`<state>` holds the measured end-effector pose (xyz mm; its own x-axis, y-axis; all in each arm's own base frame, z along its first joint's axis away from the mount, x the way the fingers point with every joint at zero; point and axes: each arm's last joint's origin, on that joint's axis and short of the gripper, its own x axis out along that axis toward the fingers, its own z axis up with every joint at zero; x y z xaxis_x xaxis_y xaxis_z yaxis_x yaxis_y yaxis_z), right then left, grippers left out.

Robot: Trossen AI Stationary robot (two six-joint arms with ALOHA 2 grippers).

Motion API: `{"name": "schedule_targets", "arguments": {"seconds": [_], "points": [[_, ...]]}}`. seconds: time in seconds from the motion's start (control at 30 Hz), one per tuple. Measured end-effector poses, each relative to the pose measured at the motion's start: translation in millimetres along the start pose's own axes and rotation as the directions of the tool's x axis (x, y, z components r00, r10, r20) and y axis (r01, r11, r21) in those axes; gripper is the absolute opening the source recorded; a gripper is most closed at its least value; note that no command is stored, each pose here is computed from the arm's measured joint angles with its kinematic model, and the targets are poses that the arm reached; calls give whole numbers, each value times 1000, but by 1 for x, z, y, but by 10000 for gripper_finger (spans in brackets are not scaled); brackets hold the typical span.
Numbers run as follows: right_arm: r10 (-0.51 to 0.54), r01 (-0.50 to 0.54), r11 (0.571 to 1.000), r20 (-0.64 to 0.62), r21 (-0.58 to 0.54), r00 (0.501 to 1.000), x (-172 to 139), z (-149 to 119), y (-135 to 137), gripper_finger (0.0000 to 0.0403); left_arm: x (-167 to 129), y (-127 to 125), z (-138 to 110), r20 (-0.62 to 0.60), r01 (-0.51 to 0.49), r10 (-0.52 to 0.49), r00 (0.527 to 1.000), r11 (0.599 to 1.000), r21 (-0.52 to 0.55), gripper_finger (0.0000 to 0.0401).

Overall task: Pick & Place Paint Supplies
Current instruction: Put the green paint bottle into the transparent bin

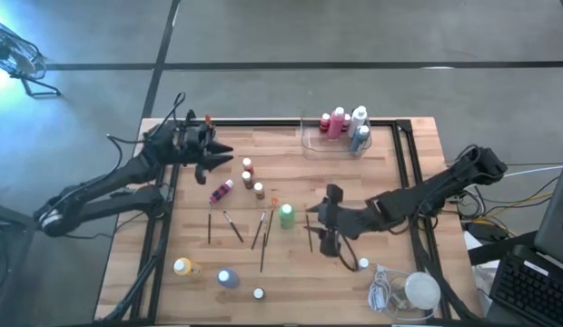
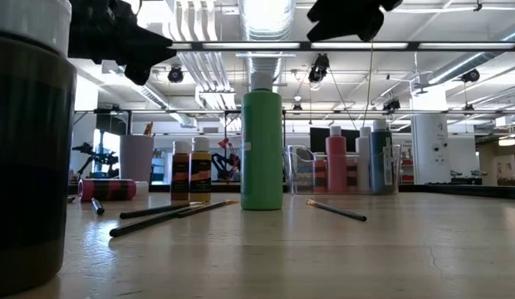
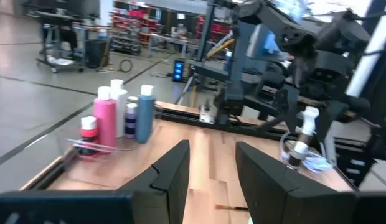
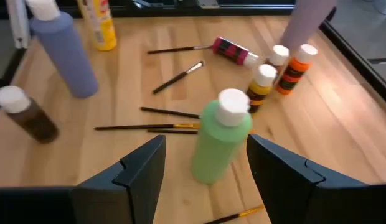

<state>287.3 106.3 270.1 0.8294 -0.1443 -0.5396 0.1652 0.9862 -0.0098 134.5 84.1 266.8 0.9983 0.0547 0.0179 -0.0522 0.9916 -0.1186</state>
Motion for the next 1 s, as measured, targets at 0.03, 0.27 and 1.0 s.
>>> {"name": "schedule_targets", "arguments": {"seconds": [0.03, 0.27, 1.0], "points": [[6, -6, 1000, 7, 12, 1000, -1, 2, 1, 226, 1, -1, 0, -1, 10, -10, 1000, 1000, 5, 135], [136, -135, 985, -1, 107, 991, -3, 43, -11, 245, 2, -4, -2, -8, 29, -29, 1000, 999, 25, 135], [66, -57, 997, -209, 46, 976, 56, 37, -12, 284, 2, -3, -17, -40, 24, -24, 999, 1000, 18, 135]]}}
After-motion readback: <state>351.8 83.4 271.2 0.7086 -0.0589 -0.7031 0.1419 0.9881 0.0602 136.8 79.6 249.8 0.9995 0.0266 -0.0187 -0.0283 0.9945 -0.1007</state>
